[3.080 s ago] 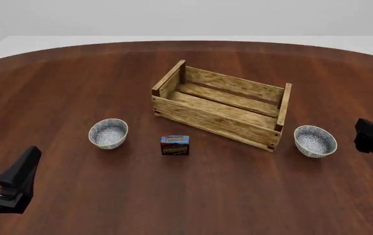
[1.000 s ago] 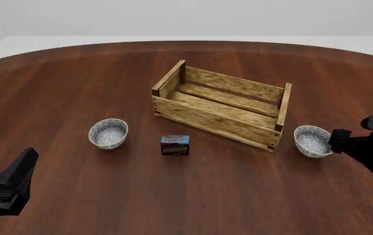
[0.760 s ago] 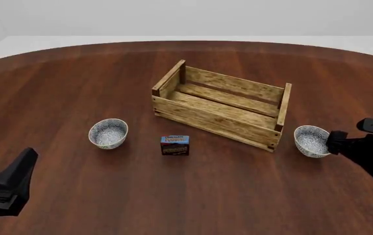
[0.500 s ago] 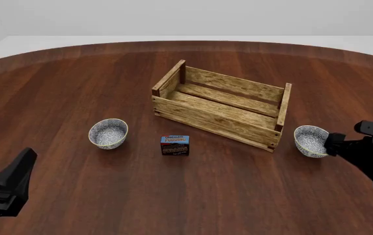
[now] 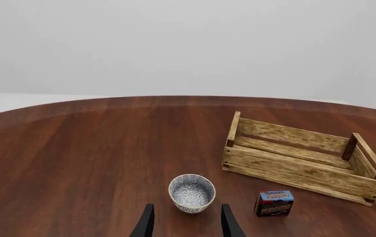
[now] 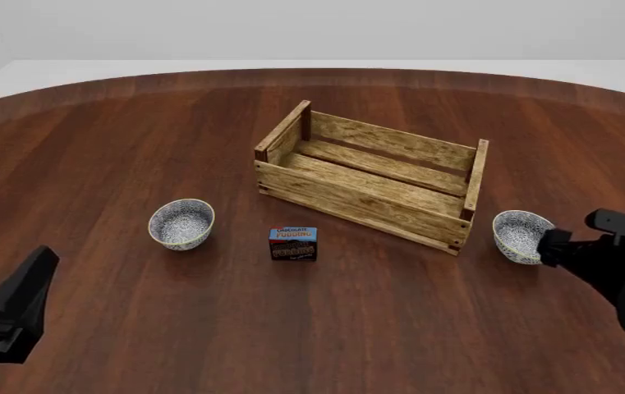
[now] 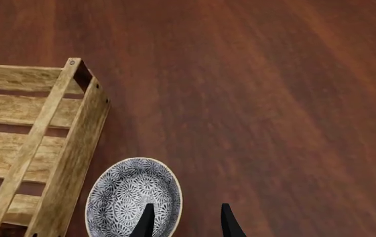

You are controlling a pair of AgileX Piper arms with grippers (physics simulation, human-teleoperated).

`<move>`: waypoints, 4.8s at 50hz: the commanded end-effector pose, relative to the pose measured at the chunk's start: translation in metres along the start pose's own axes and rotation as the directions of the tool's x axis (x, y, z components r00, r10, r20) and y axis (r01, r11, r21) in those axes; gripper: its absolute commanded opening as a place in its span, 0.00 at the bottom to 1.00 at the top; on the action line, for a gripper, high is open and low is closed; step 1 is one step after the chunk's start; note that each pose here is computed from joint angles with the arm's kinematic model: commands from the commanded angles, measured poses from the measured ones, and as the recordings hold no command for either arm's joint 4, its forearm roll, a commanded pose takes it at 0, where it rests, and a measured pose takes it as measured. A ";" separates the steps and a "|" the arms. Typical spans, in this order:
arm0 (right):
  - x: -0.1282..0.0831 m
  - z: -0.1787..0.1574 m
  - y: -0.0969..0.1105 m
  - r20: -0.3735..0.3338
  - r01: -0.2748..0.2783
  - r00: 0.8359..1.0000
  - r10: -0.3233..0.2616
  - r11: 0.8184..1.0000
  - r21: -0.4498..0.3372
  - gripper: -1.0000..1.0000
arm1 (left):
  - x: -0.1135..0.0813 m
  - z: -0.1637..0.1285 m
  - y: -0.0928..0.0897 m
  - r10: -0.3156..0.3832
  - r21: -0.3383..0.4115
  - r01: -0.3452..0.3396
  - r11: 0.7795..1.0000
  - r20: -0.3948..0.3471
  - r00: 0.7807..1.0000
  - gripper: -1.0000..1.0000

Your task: Stack the right bowl on the left bowl and place them in the tray.

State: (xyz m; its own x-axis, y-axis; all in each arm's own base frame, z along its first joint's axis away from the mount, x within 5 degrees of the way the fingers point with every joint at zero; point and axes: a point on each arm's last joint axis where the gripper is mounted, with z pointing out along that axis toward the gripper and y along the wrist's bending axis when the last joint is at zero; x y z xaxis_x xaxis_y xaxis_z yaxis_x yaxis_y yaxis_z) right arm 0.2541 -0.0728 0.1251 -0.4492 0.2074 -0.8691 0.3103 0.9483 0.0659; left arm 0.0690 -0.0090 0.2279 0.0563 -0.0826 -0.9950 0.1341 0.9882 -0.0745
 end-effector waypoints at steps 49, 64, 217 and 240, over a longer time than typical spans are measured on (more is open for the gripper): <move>0.025 0.027 0.002 -0.047 0.001 0.999 -0.001 1.000 -0.008 1.00 | 0.000 -0.004 0.000 -0.007 -0.005 0.007 1.000 0.001 1.000 1.00; 0.033 0.032 0.000 -0.065 -0.004 0.998 0.003 1.000 -0.002 1.00 | -0.001 -0.004 0.000 -0.005 -0.006 0.005 1.000 0.003 1.000 1.00; -0.073 -0.160 0.302 -0.072 -0.078 0.997 0.033 0.532 -0.843 0.00 | -0.077 -0.037 -0.002 0.048 -0.121 -0.027 0.992 0.175 0.983 1.00; -0.063 -0.152 0.356 -0.055 -0.021 0.997 -0.052 0.504 -0.864 0.00 | -0.077 -0.037 -0.002 0.044 -0.119 -0.023 0.993 0.173 0.984 1.00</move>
State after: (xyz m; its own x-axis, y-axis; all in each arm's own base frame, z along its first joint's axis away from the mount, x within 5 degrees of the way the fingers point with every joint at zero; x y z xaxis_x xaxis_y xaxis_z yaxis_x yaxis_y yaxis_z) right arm 0.2607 0.2687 0.2790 -0.5047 0.1815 -0.8440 -0.5411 0.6953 0.4731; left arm 0.0275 0.0000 0.3029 0.2337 -0.0584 -0.9706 0.0136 0.9983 -0.0567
